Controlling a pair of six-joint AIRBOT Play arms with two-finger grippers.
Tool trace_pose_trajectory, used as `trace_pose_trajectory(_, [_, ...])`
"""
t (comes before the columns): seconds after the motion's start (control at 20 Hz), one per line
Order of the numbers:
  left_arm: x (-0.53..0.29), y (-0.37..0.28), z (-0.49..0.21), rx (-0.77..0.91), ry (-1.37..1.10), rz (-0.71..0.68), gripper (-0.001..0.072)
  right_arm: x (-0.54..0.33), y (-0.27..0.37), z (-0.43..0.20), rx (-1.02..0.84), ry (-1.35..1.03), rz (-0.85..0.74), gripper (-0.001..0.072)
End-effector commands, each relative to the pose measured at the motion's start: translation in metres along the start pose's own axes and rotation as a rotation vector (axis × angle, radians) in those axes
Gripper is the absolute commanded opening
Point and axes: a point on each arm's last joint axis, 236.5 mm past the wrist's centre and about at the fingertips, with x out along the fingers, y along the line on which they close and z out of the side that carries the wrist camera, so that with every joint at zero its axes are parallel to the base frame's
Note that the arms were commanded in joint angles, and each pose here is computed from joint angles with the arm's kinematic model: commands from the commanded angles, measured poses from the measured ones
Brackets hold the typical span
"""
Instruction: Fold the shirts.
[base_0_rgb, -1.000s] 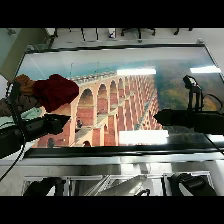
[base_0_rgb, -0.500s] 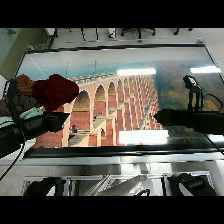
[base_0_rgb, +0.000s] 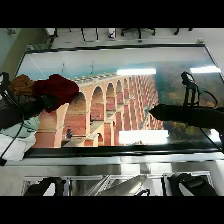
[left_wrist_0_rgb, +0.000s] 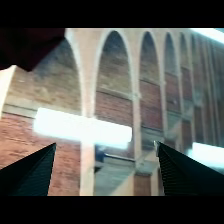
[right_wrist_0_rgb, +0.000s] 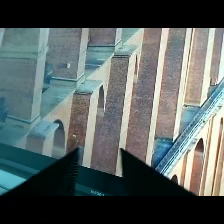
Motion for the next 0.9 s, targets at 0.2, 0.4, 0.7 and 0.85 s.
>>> trace_pose_trajectory(0.2, [0.101,0.169,0.022,-0.21,0.04,0.241,0.0689,0.049,-0.023,0.015,0.067,0.02,-0.035,0.0442])
trace_pose_trajectory(0.4, [0.166,0.197,0.017,-0.234,0.15,0.247,0.0689,0.068,-0.033,0.019,0.088,0.023,-0.052,0.0442])
trace_pose_trajectory(0.7, [0.216,0.203,0.0,-0.195,0.333,0.233,0.0665,0.07,-0.035,0.02,0.092,0.022,-0.054,0.044])
trace_pose_trajectory(0.85, [0.224,0.188,-0.013,-0.178,0.429,0.203,0.0015,0.07,-0.034,0.022,0.095,0.014,-0.048,0.0434])
